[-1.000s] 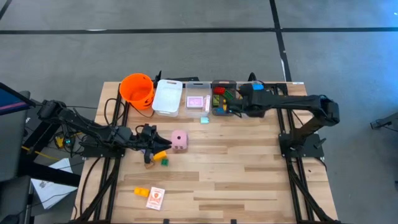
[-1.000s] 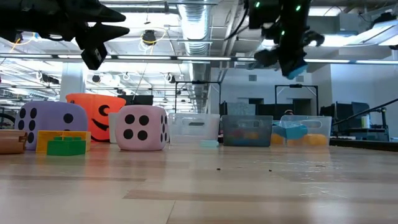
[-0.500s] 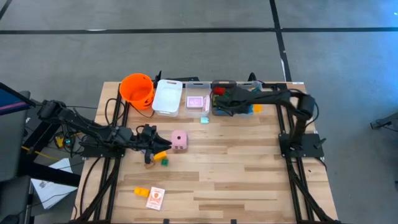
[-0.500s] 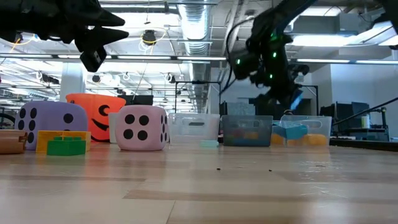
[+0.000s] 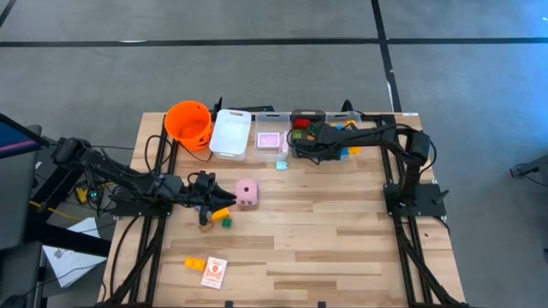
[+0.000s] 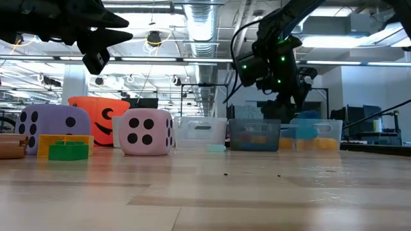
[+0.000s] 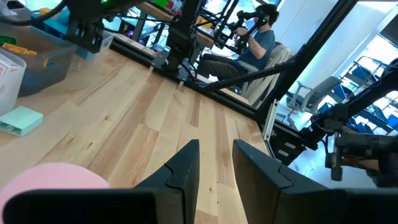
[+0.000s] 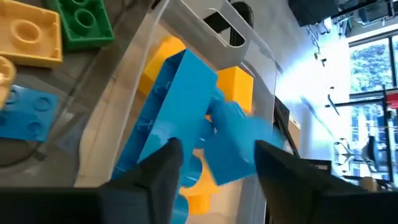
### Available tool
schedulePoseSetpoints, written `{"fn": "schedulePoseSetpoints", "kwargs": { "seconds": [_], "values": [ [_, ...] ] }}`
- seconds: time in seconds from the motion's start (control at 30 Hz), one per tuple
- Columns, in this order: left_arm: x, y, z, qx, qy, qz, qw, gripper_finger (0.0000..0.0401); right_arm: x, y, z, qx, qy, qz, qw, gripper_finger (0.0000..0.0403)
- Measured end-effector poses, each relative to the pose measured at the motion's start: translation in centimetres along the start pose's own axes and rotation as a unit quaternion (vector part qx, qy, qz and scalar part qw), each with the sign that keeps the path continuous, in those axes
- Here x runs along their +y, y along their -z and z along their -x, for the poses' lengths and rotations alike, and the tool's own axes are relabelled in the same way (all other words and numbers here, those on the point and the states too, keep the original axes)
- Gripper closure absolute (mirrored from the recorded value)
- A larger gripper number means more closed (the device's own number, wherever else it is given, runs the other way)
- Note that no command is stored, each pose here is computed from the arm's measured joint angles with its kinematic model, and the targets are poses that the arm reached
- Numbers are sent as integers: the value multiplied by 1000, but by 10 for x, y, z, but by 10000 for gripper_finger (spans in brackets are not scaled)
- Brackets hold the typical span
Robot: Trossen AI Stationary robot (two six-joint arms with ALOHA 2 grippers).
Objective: Pick & Place Toys
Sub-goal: Put the big blue game piece into the right transparent bin, then put the big yellow game piece into the right transparent bin
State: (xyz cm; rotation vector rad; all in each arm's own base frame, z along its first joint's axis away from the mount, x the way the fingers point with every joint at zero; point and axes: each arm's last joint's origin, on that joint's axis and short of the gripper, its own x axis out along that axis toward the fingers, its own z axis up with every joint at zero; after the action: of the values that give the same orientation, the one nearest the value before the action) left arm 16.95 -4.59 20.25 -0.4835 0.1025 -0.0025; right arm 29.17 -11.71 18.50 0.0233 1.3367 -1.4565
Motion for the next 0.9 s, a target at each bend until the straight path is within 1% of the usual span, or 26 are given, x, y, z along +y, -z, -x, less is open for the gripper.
{"fn": "schedulePoseSetpoints", "kwargs": {
  "seconds": [0.1, 0.2, 0.37, 0.5, 0.63, 0.8, 0.9],
  "values": [
    [0, 0, 0, 0, 0, 0, 1000, 311, -4, 2, 10, -13, -11, -7, 1000, 169],
    [0, 0, 0, 0, 0, 0, 1000, 311, -8, 5, 23, -32, -24, -19, 999, 144],
    [0, 0, 0, 0, 0, 0, 1000, 311, -11, 19, 56, -94, -50, -32, 994, 138],
    [0, 0, 0, 0, 0, 0, 1000, 311, -9, 43, 95, -159, -94, -32, 982, 138],
    [0, 0, 0, 0, 0, 0, 1000, 311, -1, 82, 138, -224, -167, -27, 960, 138],
    [0, 0, 0, 0, 0, 13, 1000, 311, 13, 141, 182, -268, -279, -57, 921, 138],
    [0, -1, 0, -4, 2, 24, 1000, 311, 26, 175, 201, -289, -336, -57, 895, 138]
  ]
}}
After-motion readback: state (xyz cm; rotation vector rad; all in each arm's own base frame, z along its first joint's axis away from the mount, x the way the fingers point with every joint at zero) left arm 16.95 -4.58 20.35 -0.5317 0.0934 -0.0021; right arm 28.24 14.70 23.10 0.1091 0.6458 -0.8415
